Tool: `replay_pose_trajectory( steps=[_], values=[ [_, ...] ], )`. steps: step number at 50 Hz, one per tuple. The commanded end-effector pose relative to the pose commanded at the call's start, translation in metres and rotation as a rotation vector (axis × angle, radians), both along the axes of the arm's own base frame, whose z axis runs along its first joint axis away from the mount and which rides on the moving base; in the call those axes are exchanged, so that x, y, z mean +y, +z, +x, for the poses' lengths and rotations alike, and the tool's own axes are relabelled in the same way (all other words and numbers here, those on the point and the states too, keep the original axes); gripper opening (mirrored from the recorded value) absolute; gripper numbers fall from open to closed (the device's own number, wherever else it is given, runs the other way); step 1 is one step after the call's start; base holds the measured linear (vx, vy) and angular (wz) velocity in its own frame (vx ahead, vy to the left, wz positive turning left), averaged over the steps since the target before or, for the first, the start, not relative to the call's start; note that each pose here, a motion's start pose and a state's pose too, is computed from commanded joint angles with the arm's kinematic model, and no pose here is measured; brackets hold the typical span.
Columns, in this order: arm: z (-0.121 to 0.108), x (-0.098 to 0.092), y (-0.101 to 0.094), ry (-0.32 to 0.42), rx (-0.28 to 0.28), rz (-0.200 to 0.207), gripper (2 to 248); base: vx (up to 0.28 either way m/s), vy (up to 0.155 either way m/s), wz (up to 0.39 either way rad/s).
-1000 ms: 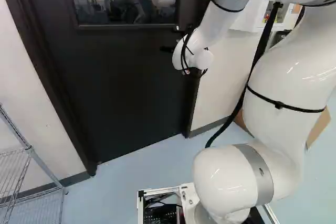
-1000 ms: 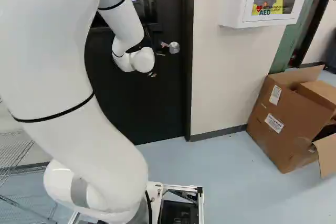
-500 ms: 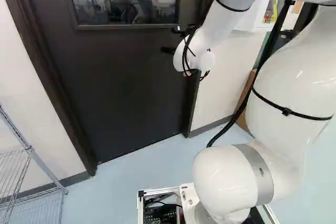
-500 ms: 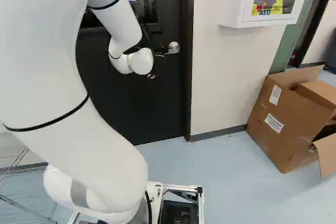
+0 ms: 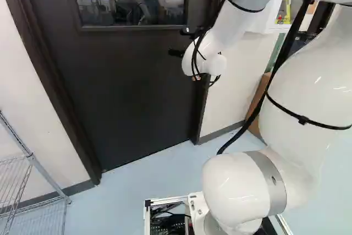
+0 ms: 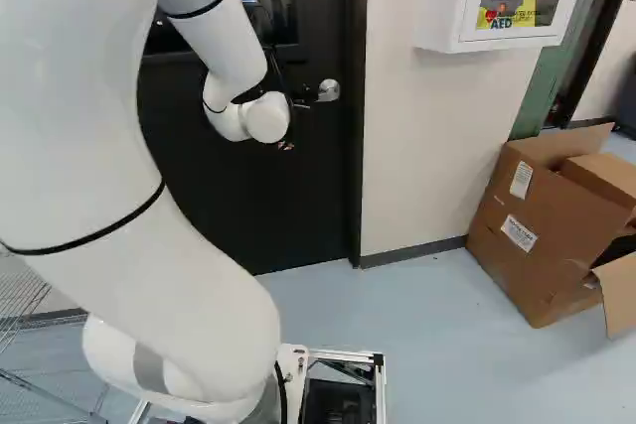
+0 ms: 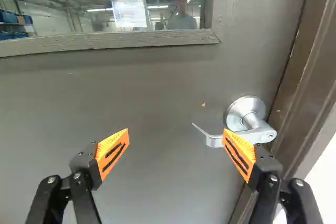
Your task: Open the door and move inside
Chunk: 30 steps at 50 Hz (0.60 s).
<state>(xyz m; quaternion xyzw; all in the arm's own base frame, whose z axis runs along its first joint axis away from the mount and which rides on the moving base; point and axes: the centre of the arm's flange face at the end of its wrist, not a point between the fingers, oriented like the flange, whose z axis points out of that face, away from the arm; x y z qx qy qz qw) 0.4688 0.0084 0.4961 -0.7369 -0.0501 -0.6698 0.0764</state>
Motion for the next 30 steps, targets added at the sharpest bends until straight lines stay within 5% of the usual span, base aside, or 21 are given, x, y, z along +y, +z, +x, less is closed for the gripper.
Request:
replay_pose_trajectory(
  steps=[30],
  values=[
    [0.002,0.0,0.016,0.0,-0.034,-0.001,247,0.0,0.0,0.0]
  ],
)
